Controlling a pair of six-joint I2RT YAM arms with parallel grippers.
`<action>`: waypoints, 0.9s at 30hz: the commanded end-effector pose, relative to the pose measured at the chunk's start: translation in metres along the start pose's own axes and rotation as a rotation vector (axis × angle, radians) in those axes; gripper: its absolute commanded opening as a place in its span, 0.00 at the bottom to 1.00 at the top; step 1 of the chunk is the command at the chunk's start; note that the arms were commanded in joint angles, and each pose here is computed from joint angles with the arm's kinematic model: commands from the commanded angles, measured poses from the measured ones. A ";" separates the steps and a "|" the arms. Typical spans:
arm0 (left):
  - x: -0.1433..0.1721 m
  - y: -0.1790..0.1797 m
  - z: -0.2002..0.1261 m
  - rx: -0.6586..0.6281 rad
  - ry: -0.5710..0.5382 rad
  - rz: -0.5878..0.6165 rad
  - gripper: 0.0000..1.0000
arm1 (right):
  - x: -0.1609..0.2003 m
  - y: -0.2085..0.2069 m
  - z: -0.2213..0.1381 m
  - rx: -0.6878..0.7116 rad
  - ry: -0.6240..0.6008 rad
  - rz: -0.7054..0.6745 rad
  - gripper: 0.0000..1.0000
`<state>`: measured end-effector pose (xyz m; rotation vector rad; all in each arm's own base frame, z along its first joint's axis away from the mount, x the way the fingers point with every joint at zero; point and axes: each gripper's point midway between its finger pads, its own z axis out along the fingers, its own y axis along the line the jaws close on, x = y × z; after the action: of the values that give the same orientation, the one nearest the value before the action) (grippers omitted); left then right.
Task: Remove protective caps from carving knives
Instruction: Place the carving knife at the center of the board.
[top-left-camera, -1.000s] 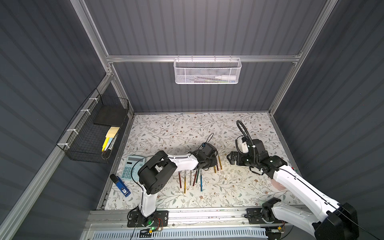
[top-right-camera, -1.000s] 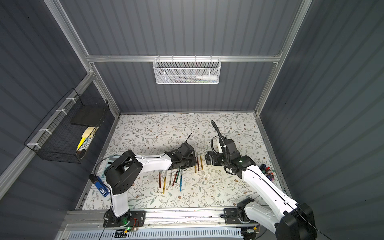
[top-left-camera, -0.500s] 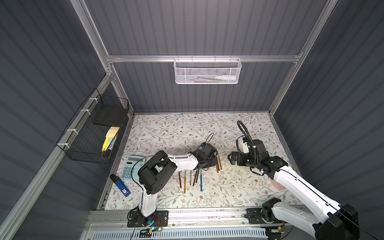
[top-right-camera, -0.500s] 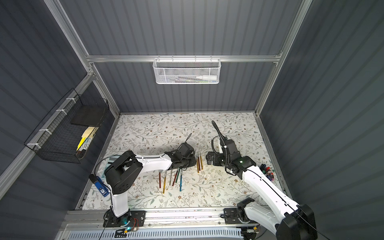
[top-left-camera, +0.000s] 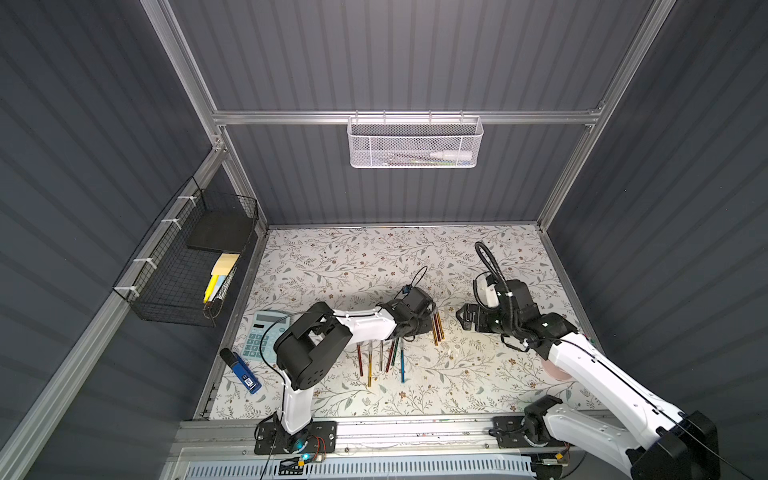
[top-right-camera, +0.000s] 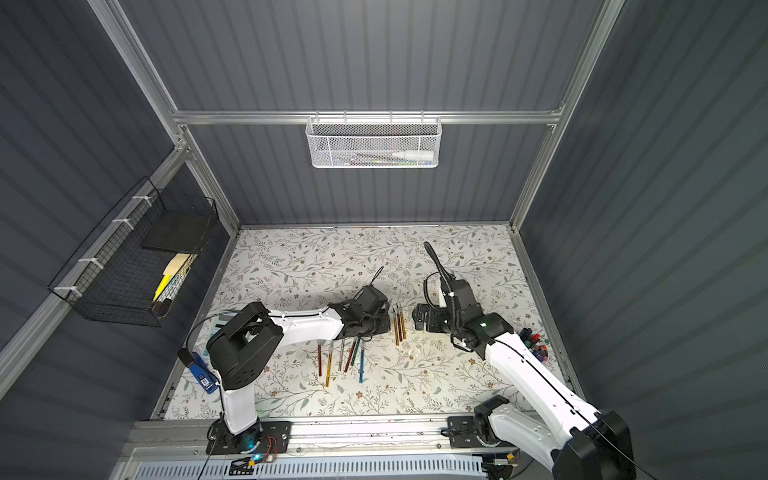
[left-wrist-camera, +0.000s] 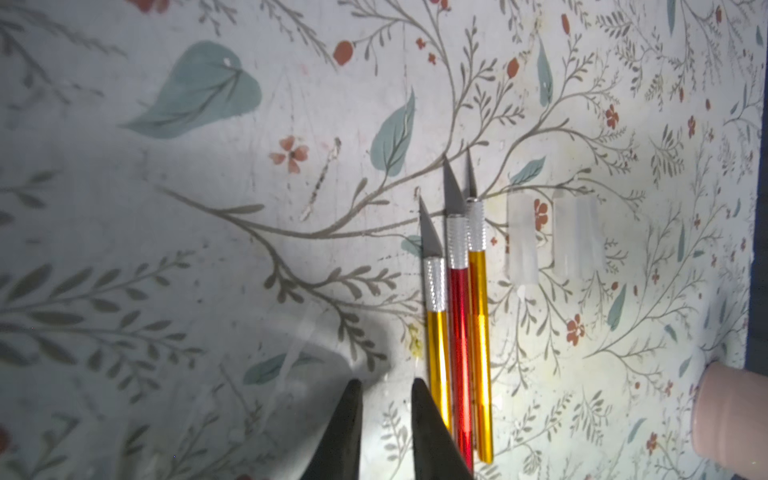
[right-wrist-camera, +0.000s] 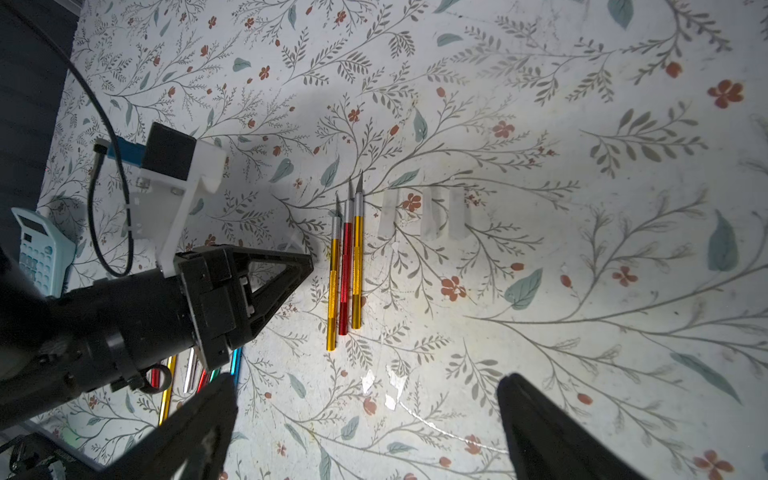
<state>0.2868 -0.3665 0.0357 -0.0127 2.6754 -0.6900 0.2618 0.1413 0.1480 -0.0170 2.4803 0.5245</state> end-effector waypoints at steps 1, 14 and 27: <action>-0.006 -0.001 -0.027 -0.027 -0.013 0.066 0.26 | 0.009 0.007 -0.001 -0.051 0.033 -0.019 0.98; 0.027 0.047 -0.081 -0.192 0.086 0.065 0.28 | 0.015 0.024 -0.009 -0.151 0.053 -0.012 0.98; 0.065 0.057 -0.096 -0.226 0.194 0.089 0.32 | 0.022 0.020 -0.004 -0.136 0.072 0.011 0.98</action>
<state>0.2065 -0.2842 0.0636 0.1172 2.8736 -0.3864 0.2443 0.1596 0.1508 -0.0741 2.4952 0.6970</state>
